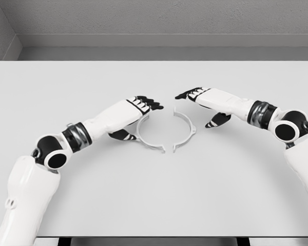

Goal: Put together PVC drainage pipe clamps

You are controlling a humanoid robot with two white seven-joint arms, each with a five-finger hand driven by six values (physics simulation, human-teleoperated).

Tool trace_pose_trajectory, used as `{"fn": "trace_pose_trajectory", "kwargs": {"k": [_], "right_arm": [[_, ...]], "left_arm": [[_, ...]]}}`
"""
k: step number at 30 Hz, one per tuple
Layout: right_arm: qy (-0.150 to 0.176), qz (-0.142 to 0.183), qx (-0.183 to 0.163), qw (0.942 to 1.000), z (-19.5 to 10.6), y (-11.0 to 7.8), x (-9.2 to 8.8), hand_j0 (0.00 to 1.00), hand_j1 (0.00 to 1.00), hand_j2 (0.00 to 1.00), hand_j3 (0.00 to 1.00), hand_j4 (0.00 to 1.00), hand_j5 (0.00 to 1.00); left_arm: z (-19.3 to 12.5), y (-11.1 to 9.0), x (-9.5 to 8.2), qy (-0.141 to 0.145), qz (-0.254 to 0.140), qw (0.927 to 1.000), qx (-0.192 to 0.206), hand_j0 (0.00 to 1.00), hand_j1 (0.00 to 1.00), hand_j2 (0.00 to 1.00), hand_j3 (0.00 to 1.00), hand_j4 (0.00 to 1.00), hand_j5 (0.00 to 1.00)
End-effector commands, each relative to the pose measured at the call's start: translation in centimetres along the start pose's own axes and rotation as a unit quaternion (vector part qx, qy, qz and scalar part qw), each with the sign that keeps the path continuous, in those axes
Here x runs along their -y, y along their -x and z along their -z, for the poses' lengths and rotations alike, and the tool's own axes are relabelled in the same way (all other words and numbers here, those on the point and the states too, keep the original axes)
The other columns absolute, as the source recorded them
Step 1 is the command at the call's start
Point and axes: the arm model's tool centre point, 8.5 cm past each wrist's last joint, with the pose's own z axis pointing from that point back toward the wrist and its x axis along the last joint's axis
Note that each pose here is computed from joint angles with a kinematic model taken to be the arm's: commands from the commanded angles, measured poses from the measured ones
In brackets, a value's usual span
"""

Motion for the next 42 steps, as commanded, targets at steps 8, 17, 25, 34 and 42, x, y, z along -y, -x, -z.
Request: {"fn": "trace_pose_trajectory", "kwargs": {"k": [8, 17, 25, 34, 42], "right_arm": [[-0.001, -0.001, 0.000, 1.0000, -0.9, 0.3, -0.1, 1.00, 1.00, 1.00, 1.00, 1.00, 1.00], [-0.003, -0.003, -0.005, 1.0000, -1.3, 0.5, 0.0, 1.00, 1.00, 1.00, 1.00, 1.00, 1.00], [-0.001, -0.001, -0.009, 1.0000, -1.2, 0.7, 0.3, 1.00, 1.00, 1.00, 1.00, 1.00, 1.00], [0.009, 0.033, -0.034, 0.9988, -0.5, 2.3, 0.6, 1.00, 1.00, 1.00, 1.00, 1.00, 1.00], [0.013, 0.053, -0.040, 0.9977, 0.5, 2.5, 0.6, 1.00, 1.00, 1.00, 1.00, 1.00, 1.00]], "left_arm": [[-0.1, 0.1, -0.1, -0.003, -0.003, 1.0000, -0.001, 1.00, 1.00, 1.00, 1.00, 1.00, 1.00], [0.2, 1.2, -0.8, -0.002, -0.001, 1.0000, -0.008, 1.00, 1.00, 1.00, 1.00, 1.00, 1.00], [1.0, 2.1, -1.4, 0.004, -0.001, 0.9999, -0.012, 1.00, 1.00, 1.00, 1.00, 1.00, 1.00], [1.4, 1.7, -1.3, 0.003, -0.002, 1.0000, -0.007, 1.00, 1.00, 1.00, 1.00, 1.00, 1.00], [1.8, 1.7, -0.8, 0.006, -0.010, 0.9999, -0.007, 1.00, 1.00, 1.00, 1.00, 1.00, 1.00]]}}
